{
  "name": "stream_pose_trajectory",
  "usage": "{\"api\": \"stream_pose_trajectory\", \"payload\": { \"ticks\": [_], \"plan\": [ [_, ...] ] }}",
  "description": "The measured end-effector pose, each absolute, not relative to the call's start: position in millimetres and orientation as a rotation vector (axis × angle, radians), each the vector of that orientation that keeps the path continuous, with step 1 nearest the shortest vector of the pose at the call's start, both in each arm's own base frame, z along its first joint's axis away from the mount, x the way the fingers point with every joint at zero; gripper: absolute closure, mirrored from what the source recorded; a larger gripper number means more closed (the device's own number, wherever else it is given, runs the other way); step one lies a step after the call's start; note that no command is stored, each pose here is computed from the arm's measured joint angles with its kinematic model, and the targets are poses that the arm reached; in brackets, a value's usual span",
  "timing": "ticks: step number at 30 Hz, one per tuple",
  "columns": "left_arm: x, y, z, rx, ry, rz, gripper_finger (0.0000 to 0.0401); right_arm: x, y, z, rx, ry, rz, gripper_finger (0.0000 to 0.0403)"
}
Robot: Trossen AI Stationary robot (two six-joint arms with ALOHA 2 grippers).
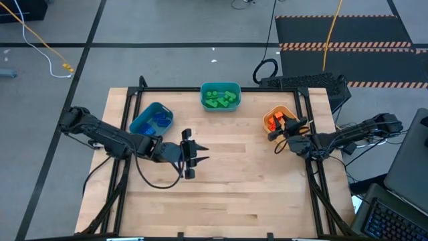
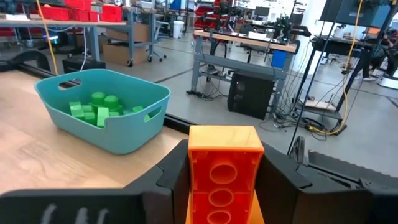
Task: Sort & place blocks by color
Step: Put the orange game piece into the yellow bin
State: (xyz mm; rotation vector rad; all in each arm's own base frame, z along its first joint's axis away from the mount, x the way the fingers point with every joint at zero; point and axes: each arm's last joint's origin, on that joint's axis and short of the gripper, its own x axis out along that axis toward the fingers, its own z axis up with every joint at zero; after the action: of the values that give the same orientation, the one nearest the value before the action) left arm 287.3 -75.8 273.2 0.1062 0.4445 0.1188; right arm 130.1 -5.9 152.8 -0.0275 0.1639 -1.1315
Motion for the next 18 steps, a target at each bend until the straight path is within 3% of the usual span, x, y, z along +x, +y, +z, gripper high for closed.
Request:
{"api": "stream_pose_trajectory", "payload": {
  "ticks": [18],
  "plan": [
    [286, -81, 274, 0.051, 0.435, 0.111, 0.0260, 119, -7, 172, -0.030, 0.098, -1.140, 0.0278]
  ]
}}
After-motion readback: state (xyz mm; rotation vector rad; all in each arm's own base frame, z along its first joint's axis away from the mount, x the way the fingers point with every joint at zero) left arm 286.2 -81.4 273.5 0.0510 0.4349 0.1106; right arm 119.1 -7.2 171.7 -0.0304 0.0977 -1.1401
